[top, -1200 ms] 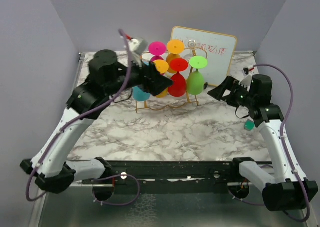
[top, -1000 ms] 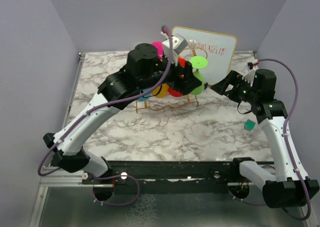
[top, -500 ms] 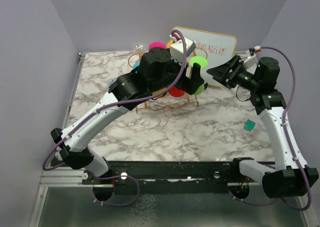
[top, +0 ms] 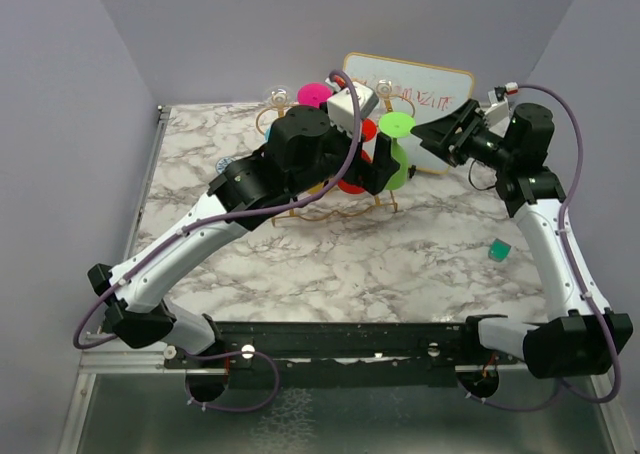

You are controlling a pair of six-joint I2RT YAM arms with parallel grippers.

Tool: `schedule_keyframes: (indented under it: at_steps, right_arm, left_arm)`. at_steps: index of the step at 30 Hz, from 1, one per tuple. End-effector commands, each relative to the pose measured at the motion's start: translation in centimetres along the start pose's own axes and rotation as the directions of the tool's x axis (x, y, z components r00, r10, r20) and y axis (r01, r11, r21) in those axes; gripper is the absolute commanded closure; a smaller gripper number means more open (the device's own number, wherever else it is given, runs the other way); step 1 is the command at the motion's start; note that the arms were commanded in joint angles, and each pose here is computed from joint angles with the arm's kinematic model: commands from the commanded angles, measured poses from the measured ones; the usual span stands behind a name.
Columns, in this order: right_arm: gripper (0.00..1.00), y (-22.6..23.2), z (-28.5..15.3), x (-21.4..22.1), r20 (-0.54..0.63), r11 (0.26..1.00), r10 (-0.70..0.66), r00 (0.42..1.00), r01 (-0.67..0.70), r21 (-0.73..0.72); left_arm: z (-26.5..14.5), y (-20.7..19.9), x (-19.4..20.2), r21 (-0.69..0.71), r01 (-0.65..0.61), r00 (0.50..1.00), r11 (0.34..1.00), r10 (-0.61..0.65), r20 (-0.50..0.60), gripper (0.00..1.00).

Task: Take the wine glass off the wine glass rack
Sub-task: Pick up the wine glass from the wine rack.

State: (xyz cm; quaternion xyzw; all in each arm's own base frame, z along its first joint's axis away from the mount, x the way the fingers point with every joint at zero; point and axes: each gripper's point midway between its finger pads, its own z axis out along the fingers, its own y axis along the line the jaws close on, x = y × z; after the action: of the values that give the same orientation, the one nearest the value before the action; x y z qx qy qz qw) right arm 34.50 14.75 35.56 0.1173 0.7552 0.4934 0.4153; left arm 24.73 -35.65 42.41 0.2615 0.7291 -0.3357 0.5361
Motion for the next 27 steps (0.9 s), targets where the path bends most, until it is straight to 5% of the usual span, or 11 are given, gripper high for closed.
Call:
schedule_keyframes:
  at_steps: [1,15,27]
  right_arm:
    - [0.34,1.0,0.5,-0.3,-0.035,0.998,-0.024,0.999,0.022,-0.057]
    - [0.21,1.3,1.3,-0.7,-0.064,0.997,-0.001,0.998,-0.004,-0.079]
    - [0.46,0.6,2.1,-0.5,-0.078,0.993,0.086,0.993,-0.092,-0.078]
  left_arm:
    - [-1.1,0.7,-1.6,-0.042,0.008,0.998,0.999,-0.005,0.062,0.01]
    - [-1.7,2.1,-1.7,-0.115,0.031,0.995,0.993,-0.020,0.094,0.01]
    - [-1.7,2.7,-1.0,-0.143,0.048,0.996,0.989,-0.035,0.087,0.01]
